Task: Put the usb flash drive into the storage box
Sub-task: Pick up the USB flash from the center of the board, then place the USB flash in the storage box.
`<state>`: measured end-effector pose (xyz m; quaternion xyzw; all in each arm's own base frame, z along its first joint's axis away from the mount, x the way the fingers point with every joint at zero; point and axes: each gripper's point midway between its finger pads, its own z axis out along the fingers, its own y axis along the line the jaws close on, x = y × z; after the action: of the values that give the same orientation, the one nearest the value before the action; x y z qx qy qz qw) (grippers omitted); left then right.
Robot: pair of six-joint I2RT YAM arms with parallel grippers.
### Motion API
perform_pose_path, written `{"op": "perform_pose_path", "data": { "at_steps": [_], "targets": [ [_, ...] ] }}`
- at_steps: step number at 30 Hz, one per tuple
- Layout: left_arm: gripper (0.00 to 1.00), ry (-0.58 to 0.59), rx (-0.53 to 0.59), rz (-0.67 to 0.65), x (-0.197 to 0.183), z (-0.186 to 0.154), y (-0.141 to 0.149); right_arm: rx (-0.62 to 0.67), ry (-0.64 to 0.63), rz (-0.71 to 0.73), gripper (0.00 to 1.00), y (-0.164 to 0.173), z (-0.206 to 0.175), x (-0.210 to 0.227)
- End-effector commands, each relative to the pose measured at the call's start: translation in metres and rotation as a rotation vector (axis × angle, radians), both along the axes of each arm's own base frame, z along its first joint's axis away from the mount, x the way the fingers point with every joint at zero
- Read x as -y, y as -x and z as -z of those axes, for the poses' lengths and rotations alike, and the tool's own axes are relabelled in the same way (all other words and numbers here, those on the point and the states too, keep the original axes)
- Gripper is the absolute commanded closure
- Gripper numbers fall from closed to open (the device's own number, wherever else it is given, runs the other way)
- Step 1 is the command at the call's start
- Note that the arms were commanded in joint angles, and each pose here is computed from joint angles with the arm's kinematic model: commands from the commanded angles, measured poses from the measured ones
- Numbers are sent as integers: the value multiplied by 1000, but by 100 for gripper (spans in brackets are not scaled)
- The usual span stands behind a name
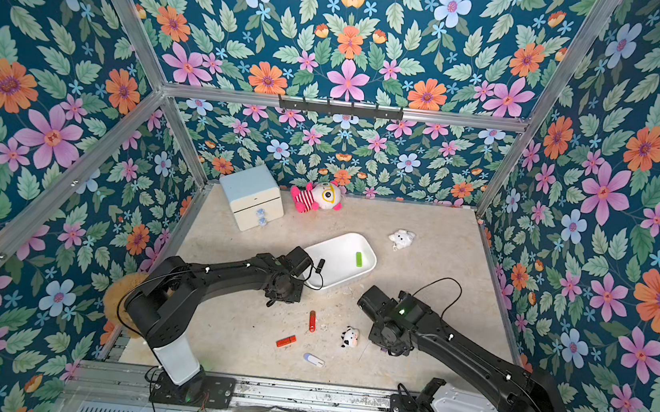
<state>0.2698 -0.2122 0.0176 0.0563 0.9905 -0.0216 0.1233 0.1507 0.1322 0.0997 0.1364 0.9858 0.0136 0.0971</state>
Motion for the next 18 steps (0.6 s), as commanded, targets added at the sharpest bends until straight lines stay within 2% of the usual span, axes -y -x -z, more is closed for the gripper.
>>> {"op": "perform_pose_path", "data": {
  "at_steps": [1, 9, 18],
  "targets": [
    [100, -41, -56, 2, -9, 6, 12, 35, 53, -65, 100, -20, -20, 6],
    [100, -40, -40, 0, -9, -5, 9, 91, 44, -134, 100, -78, -57, -22],
    [100, -48, -27, -1, -12, -14, 8, 100, 42, -219, 100, -128, -61, -60]
  ]
}}
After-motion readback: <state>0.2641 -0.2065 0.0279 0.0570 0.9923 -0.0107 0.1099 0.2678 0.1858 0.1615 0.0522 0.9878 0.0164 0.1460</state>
